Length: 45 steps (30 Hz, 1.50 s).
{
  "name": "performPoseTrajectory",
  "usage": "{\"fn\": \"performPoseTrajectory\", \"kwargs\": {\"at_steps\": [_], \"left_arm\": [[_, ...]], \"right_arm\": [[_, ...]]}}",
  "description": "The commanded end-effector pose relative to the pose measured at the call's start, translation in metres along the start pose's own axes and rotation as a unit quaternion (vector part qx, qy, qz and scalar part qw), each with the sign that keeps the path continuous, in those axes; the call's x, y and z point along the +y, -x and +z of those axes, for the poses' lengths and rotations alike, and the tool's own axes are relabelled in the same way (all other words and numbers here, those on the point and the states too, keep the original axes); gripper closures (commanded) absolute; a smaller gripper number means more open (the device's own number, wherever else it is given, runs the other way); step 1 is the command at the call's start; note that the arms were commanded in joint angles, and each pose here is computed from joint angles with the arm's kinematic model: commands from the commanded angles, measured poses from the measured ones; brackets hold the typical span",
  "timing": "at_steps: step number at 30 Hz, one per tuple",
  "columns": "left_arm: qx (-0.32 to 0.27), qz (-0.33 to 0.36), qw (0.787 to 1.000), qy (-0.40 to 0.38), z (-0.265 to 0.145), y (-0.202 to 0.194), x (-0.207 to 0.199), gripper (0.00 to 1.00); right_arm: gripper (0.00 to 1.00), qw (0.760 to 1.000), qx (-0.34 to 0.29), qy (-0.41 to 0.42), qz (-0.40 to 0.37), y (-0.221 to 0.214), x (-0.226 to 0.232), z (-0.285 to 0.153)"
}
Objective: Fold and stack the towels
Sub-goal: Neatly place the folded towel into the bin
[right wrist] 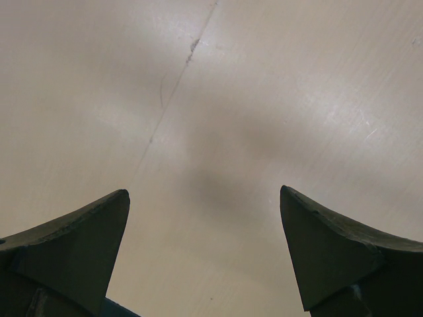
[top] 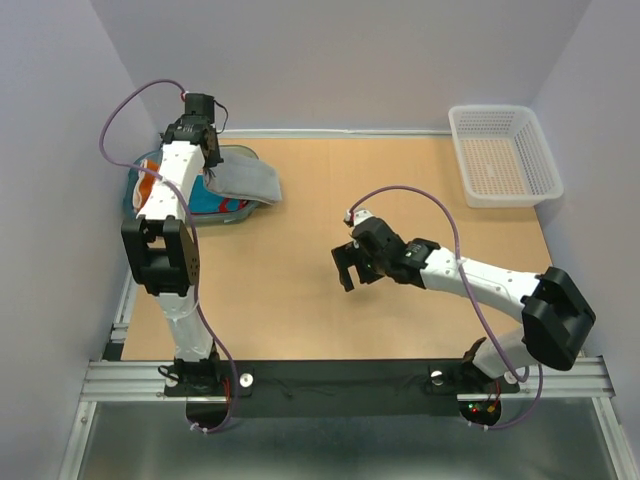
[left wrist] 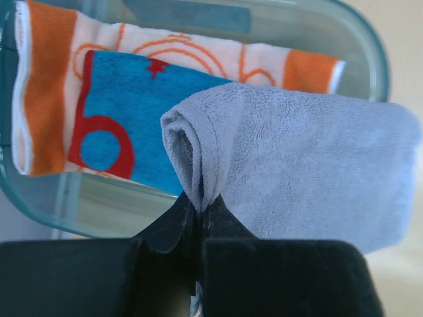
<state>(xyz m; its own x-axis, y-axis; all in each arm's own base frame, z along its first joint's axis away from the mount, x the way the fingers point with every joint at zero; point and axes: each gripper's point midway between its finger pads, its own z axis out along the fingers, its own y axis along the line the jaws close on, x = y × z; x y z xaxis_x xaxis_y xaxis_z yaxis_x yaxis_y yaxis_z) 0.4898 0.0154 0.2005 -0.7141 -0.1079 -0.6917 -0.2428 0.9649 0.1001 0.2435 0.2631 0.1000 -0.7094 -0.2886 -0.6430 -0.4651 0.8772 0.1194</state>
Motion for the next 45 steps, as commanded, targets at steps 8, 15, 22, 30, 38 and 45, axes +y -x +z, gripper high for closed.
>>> {"fn": "performPoseTrajectory", "kwargs": {"at_steps": [8, 15, 22, 30, 38, 45], "left_arm": [[-0.011, 0.082, 0.995, 0.056, 0.0, 0.023, 0.044, 1.0], [-0.013, 0.083, 0.993, 0.085, 0.019, 0.023, 0.067, 1.0], [-0.024, 0.071, 0.993, 0.096, 0.04, 0.022, 0.078, 1.0], [0.026, 0.056, 0.99, 0.126, 0.083, -0.02, 0.088, 0.82], [0.041, 0.019, 0.976, 0.214, 0.078, -0.025, 0.135, 0.55], [-0.002, -0.017, 0.968, 0.251, 0.052, 0.002, 0.149, 0.16]], "right_arm": [[0.0, 1.0, 0.006, -0.022, -0.019, 0.017, -0.004, 0.004], [0.0, 0.999, 0.012, -0.03, -0.029, 0.018, -0.007, 0.006], [0.0, 0.999, 0.023, -0.031, -0.032, 0.013, -0.007, 0.01], [0.0, 0.998, 0.034, -0.037, -0.035, 0.006, -0.01, 0.013], [0.0, 0.998, 0.023, -0.053, -0.037, 0.01, -0.017, 0.008], [0.0, 0.995, -0.003, -0.099, -0.019, 0.025, -0.036, -0.002]]}}
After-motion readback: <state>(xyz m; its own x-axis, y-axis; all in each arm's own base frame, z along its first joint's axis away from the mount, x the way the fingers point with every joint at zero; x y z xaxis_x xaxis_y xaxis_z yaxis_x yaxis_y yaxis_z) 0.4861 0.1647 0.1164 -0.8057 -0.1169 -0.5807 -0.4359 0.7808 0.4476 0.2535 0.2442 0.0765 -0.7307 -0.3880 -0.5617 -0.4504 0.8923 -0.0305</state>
